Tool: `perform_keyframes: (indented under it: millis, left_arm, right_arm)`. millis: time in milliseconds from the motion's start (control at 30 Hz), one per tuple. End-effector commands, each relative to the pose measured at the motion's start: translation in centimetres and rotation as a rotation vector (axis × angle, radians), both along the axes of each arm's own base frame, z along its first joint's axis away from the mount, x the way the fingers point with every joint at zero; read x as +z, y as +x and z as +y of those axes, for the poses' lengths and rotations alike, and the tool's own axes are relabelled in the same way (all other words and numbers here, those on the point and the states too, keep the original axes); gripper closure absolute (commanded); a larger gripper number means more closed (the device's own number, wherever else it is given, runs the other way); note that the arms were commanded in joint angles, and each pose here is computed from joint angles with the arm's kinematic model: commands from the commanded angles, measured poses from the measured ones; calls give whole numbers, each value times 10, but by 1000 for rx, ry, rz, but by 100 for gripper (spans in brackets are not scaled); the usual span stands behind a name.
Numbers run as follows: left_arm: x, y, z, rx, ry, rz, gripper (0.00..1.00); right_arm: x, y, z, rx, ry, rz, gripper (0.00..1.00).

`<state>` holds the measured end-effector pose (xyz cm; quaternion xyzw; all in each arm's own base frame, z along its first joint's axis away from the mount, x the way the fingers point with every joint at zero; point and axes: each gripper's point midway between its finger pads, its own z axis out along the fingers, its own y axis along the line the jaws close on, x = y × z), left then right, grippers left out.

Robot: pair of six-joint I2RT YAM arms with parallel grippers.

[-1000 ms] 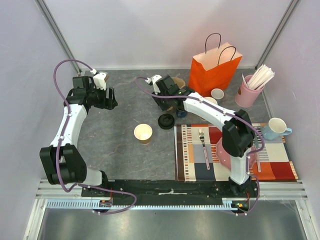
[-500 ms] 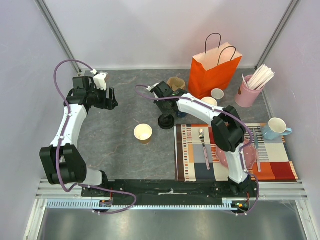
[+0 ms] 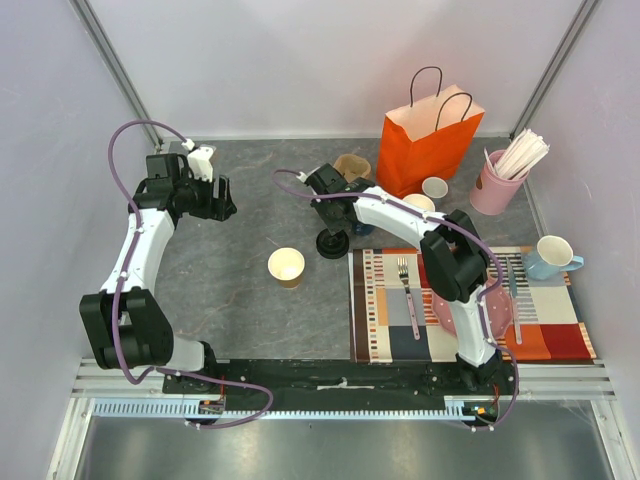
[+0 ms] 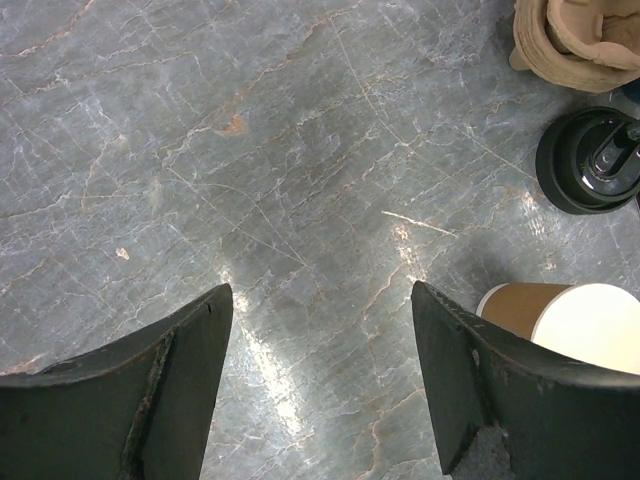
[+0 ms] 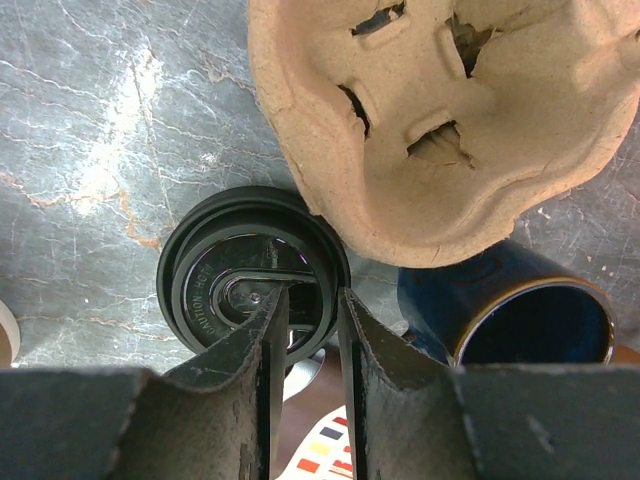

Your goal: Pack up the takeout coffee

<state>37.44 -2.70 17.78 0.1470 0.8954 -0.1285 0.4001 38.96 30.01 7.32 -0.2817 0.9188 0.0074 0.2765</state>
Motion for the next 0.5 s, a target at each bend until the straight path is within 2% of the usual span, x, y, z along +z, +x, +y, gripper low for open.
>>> perform_keyframes:
  millis: [0, 267, 467]
  left_arm:
    - [3, -2, -4, -38, 0, -17, 21]
    - [2, -2, -5, -43, -4, -15, 21]
    - [2, -2, -5, -42, -5, -15, 21]
  right_arm:
    - [-13, -2, -5, -33, -12, 20, 66]
    - [-21, -8, -11, -43, -23, 36, 64]
    - [-24, -7, -7, -32, -12, 45, 73]
